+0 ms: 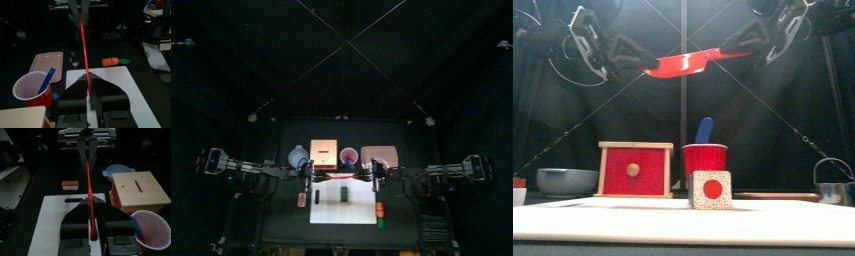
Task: Cut the sushi into 4 pieces with the knife
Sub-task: Cut the sushi into 4 pieces
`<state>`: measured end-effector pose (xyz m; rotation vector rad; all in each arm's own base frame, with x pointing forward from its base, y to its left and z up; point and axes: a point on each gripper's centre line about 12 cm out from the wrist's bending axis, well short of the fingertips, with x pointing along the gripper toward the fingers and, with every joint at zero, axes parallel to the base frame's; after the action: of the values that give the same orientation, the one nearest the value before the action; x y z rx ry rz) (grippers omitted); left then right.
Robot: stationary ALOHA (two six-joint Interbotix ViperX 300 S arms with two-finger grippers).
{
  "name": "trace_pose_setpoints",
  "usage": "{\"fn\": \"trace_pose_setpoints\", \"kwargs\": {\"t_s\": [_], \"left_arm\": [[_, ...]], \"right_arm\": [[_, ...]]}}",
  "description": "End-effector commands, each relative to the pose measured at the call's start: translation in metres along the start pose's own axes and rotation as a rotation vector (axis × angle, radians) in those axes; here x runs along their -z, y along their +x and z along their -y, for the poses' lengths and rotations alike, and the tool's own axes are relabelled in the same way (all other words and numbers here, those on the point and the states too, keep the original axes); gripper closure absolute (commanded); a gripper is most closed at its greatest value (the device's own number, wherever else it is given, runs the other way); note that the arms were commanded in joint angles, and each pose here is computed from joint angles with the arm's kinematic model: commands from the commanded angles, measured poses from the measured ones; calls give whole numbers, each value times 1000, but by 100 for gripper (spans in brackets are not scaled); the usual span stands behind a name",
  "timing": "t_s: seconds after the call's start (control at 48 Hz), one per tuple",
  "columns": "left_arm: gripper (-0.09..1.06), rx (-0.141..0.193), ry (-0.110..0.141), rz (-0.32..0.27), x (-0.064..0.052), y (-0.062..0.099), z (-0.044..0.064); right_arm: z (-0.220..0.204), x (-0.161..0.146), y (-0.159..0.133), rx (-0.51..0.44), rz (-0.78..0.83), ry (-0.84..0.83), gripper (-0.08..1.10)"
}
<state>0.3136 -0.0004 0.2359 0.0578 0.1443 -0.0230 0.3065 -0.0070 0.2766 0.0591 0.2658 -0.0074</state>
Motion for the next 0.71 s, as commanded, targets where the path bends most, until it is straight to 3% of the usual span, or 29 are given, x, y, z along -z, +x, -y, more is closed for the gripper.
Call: {"fn": "trace_pose_setpoints", "kwargs": {"t_s": [0.021, 0.312, 0.708], "left_arm": [[68, 8, 12, -1, 3, -2, 1], [68, 23, 17, -71, 26, 0, 6], [69, 44, 33, -179, 56, 47, 8]], "right_arm": [[1, 8, 0, 14, -46, 33, 90], [3, 24, 9, 31, -132, 41, 90], [4, 49, 31, 37, -235, 45, 90]]}}
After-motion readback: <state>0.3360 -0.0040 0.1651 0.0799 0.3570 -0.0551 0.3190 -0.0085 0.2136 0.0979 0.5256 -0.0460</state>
